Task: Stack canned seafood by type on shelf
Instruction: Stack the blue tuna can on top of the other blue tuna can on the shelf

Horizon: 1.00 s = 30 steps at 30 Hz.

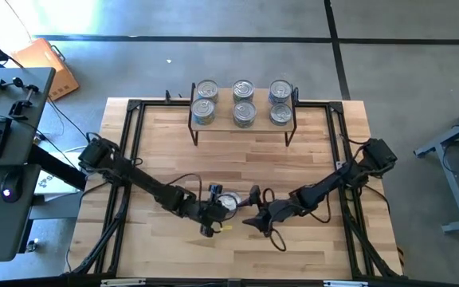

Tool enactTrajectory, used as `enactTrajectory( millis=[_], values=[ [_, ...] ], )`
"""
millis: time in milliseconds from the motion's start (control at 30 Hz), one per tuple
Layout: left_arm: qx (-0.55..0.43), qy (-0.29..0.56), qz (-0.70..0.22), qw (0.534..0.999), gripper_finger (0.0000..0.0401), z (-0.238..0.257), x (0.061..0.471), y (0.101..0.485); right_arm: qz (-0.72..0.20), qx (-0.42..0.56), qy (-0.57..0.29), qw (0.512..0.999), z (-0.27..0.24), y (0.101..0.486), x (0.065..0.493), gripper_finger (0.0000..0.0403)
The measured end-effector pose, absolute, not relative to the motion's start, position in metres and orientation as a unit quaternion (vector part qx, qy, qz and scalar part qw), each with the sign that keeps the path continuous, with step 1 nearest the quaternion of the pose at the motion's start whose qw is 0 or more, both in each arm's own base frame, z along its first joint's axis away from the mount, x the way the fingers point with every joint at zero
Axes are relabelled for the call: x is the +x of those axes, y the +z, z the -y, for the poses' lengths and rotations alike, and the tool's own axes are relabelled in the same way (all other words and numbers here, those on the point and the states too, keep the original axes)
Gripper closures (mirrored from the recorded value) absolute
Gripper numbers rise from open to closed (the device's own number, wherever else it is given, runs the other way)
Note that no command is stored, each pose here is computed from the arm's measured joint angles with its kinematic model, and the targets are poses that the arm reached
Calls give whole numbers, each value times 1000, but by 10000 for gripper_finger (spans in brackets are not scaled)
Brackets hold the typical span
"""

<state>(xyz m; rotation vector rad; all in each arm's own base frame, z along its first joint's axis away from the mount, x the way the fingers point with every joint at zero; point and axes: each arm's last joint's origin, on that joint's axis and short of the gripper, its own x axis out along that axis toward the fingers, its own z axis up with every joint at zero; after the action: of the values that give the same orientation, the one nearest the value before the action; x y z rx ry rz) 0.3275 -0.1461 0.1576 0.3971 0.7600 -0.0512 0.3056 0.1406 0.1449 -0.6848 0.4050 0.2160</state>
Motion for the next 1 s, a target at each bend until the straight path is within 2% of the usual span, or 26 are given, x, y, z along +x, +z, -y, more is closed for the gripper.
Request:
enactTrajectory(
  millis=[167, 367, 467, 633, 867, 1000],
  values=[
    [174, -33, -339, 924, 401, 143, 331, 158, -227, -375, 110, 892, -141, 145, 308, 72],
    [115, -43, -254, 960, 401, 138, 320, 141, -254, -393, 111, 877, -139, 130, 308, 82],
    [84, -46, -209, 973, 401, 134, 311, 135, -249, -381, 74, 887, -138, 131, 310, 93],
    [66, -55, -174, 981, 401, 131, 303, 131, -247, -358, 41, 899, -136, 132, 311, 146],
    [59, -50, -170, 982, 400, 130, 303, 132, -251, -329, 72, 907, -132, 130, 313, 277],
    [84, -33, -184, 979, 380, 130, 300, 135, -260, -303, 67, 914, -135, 130, 310, 278]
  ],
)
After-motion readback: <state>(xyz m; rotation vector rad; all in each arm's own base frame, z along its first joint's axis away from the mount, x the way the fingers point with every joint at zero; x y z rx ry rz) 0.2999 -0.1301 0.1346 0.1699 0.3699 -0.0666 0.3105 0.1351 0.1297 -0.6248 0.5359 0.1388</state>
